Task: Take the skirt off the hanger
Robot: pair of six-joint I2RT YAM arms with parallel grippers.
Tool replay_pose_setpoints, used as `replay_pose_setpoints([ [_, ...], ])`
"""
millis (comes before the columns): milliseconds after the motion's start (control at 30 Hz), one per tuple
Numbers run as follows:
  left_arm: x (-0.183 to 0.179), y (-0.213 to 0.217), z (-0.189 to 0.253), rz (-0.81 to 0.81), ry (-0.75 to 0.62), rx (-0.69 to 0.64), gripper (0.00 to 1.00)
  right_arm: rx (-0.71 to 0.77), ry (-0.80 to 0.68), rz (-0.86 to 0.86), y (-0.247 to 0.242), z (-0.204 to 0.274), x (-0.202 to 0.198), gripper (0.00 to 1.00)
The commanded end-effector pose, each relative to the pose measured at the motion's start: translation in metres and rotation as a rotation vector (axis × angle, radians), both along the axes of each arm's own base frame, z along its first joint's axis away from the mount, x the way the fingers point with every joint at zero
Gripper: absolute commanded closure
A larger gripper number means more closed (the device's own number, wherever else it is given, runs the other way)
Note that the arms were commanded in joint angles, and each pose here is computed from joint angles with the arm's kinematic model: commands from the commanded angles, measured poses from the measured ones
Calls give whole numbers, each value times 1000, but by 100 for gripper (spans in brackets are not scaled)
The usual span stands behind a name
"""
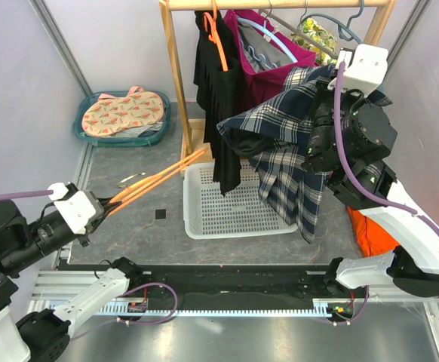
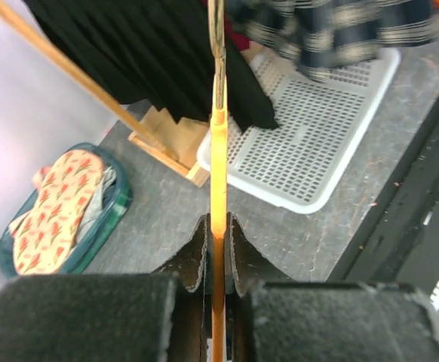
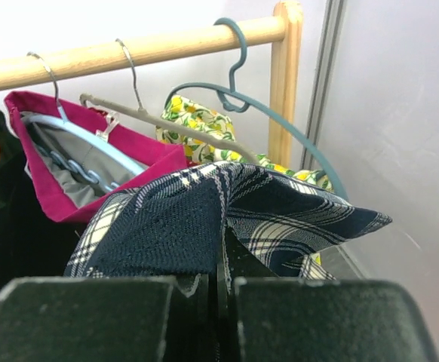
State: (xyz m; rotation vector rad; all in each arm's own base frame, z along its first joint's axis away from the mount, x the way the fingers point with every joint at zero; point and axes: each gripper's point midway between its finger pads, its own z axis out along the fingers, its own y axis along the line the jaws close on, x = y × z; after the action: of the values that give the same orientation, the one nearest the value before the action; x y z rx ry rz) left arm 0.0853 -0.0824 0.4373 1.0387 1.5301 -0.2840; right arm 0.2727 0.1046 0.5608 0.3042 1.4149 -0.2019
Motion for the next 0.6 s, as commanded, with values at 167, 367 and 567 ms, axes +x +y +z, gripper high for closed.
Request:
replay_pose_setpoints([
  [167,92,47,44,565,-115,-177,98,128,-24,292,53,-16,7,100],
  [367,138,20,50,593,-49,-228,98,164,-44,556,102,-36,-1,100],
  [567,158,-24,78,456,4,-335,98,137,15,751,152,-73,-16,100],
])
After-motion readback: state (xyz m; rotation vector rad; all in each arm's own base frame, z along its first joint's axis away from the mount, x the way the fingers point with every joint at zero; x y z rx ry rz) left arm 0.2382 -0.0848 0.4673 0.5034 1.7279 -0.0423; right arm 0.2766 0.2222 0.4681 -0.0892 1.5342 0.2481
